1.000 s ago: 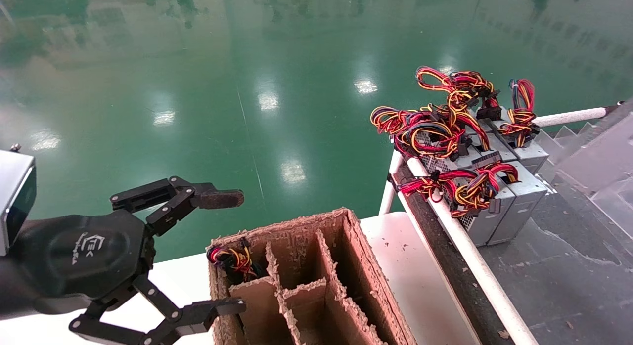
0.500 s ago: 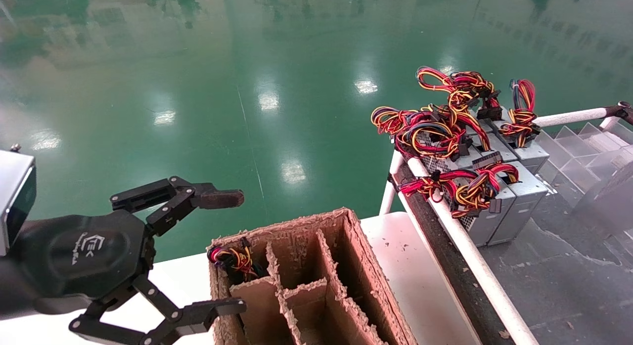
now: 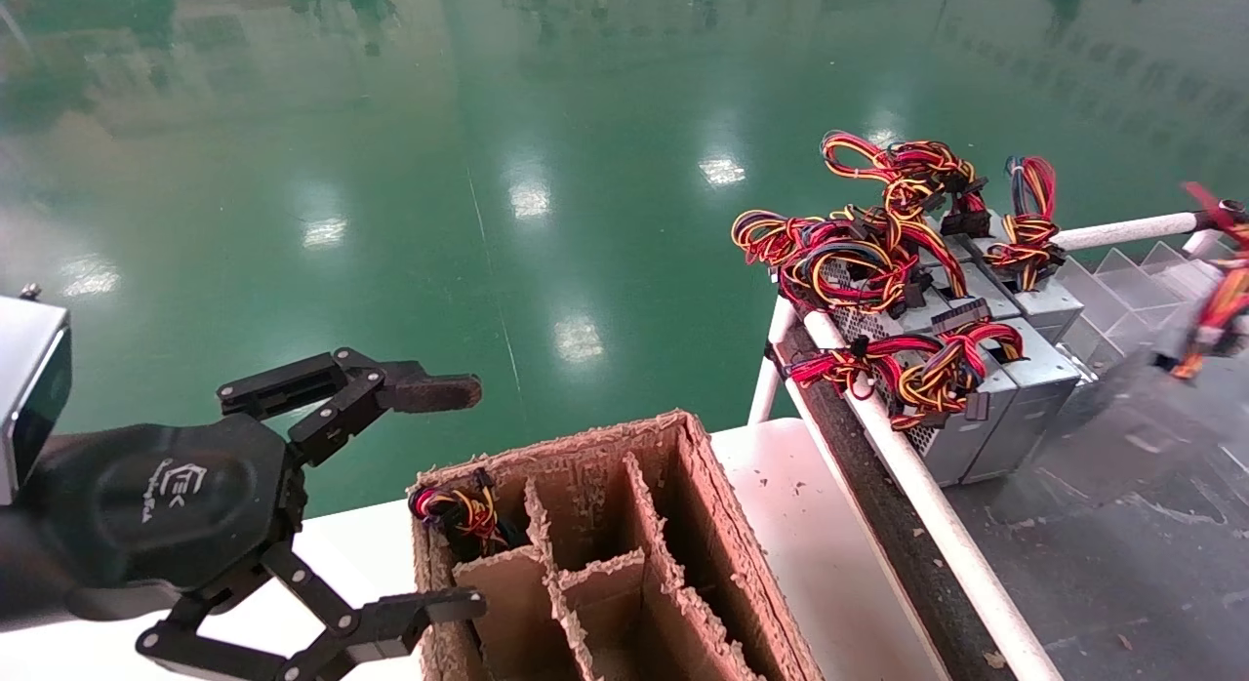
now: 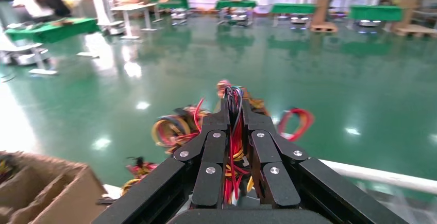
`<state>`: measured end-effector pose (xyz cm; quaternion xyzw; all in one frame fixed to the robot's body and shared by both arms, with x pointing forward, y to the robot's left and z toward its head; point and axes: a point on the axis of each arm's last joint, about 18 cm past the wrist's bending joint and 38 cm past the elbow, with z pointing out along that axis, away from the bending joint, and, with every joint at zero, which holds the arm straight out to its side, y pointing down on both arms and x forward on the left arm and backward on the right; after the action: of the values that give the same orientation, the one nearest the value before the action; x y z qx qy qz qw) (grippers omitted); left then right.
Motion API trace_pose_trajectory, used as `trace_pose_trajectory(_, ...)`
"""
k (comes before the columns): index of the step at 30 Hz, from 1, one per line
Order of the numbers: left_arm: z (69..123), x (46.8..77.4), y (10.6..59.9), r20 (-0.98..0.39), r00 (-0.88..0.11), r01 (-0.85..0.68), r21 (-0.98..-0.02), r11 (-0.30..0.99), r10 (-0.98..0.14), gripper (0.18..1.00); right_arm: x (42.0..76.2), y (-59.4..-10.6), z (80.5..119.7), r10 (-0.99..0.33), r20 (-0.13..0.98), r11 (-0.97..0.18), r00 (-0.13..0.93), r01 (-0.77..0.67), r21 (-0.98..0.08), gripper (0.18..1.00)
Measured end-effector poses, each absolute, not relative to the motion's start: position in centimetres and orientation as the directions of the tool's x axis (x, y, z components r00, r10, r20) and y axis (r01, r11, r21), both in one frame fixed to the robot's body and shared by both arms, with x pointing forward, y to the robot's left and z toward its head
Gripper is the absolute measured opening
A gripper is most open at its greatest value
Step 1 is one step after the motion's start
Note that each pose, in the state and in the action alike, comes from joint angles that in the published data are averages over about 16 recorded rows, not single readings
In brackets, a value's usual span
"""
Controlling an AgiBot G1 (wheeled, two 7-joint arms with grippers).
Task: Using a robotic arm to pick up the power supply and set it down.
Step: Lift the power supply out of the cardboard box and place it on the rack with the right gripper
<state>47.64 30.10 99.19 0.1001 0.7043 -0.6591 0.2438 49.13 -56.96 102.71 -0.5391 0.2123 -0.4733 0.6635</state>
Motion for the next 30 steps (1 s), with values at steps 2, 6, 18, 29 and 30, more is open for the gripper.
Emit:
trace_pose_trajectory(2, 99.2, 47.6, 30.1, -0.475, -0.861, 0.462, -0.88, 0.111, -0.18, 1.001, 49.6, -56.4, 102.7, -0.849, 0.239, -0.036, 0.471, 0.399, -0.916, 0.231)
trace_pose_trajectory(6, 99.2, 47.6, 30.1, -0.475, -0.861, 0.462, -0.88, 0.111, -0.18, 1.001, 50.4, -55.6, 102.7, -0.837, 0.258, -0.053, 0.482, 0.399, -0.915, 0.229)
trace_pose_trajectory(18, 99.2, 47.6, 30.1, -0.475, -0.861, 0.462, -0.88, 0.111, -0.18, 1.001, 51.4, -55.6, 103.0, -0.846, 0.258, -0.065, 0.466, 0.391, -0.918, 0.225)
trace_pose_trajectory(29, 99.2, 47.6, 30.1, -0.475, -0.861, 0.462, -0.88, 0.111, -0.18, 1.001, 51.8, -56.1, 102.8, -0.86, 0.24, -0.058, 0.45, 0.381, -0.923, 0.225)
trace_pose_trajectory(30, 99.2, 47.6, 30.1, -0.475, -0.861, 0.462, -0.88, 0.111, -0.18, 1.001, 51.9, -56.0, 102.8, -0.86, 0.239, -0.058, 0.45, 0.381, -0.923, 0.225)
